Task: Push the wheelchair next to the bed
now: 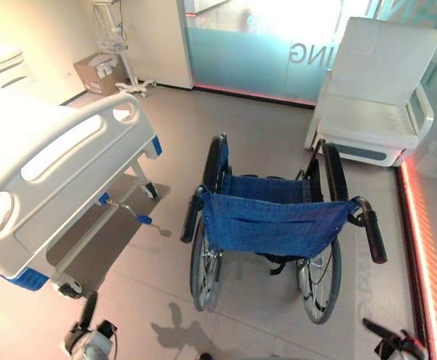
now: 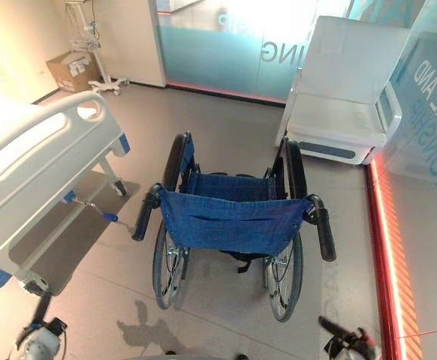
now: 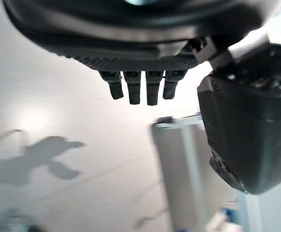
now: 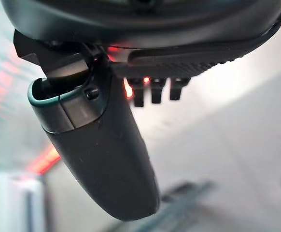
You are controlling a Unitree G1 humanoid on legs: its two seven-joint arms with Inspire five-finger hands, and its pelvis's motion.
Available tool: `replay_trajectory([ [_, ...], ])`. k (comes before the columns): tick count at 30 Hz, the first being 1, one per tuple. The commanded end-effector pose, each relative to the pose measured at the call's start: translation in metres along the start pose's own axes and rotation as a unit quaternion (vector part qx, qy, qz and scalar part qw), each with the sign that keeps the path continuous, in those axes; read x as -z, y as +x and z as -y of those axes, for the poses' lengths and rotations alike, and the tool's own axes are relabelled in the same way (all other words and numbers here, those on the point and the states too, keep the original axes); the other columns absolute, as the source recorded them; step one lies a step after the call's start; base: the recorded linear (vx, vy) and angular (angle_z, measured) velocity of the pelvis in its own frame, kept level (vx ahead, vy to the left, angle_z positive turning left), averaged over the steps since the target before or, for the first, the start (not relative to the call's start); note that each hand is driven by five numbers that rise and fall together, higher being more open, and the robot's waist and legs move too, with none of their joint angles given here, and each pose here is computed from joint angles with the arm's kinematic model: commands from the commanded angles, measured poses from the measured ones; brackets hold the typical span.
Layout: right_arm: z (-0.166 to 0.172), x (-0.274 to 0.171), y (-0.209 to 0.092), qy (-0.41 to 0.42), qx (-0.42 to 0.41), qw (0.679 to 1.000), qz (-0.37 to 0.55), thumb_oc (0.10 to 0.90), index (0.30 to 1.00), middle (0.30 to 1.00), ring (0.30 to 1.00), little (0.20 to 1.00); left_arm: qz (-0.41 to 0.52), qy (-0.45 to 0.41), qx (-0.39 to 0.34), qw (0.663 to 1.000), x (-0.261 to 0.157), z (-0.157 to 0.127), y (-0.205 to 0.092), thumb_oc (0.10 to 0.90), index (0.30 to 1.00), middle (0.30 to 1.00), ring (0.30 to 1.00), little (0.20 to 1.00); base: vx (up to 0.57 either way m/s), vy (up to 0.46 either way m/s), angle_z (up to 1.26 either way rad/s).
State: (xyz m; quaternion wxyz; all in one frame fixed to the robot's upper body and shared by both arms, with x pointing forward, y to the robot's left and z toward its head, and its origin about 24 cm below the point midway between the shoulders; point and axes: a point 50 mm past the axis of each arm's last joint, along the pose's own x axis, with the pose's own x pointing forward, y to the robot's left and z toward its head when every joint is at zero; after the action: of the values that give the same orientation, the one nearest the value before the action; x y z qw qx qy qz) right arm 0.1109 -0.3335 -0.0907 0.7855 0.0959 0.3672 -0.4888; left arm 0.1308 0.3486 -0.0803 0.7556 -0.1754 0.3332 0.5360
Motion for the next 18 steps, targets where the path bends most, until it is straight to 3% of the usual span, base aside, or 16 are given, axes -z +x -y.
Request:
replay_trajectory([
  [1,-0.006,-0.094,-0.009,0.093,0.012,0.981,0.171,0.8,0.9,0.9,0.9,0.9,0.103,-0.05,0.084,0.99,-0.06,0.025,-0.01,0.8,0.9,0.9,0.9,0.9,0.0,0.0,0.0],
  [4,-0.007,-0.129,-0.026,0.121,-0.005,0.961,0.248,0.8,0.9,0.9,0.9,0.9,0.141,-0.043,0.158,0.976,-0.08,0.04,-0.027,0.8,0.9,0.9,0.9,0.9,0.0,0.0,0.0],
  [9,-0.009,-0.179,-0.058,0.156,0.012,0.924,0.348,0.8,0.9,0.9,0.9,0.9,0.225,-0.012,0.188,0.956,-0.117,0.049,-0.05,0.8,0.9,0.9,0.9,0.9,0.0,0.006,0.0],
  [14,-0.013,-0.216,-0.11,0.2,0.037,0.86,0.468,0.8,0.9,0.9,0.9,0.9,0.353,0.009,0.201,0.914,-0.161,0.058,-0.09,0.8,0.9,0.9,0.9,0.9,0.0,0.007,0.0],
  [18,-0.018,-0.229,-0.147,0.251,0.027,0.802,0.542,0.8,0.9,0.9,0.9,0.9,0.413,-0.016,0.287,0.864,-0.18,0.075,-0.134,0.8,0.9,0.9,0.9,0.9,0.0,0.0,0.0],
])
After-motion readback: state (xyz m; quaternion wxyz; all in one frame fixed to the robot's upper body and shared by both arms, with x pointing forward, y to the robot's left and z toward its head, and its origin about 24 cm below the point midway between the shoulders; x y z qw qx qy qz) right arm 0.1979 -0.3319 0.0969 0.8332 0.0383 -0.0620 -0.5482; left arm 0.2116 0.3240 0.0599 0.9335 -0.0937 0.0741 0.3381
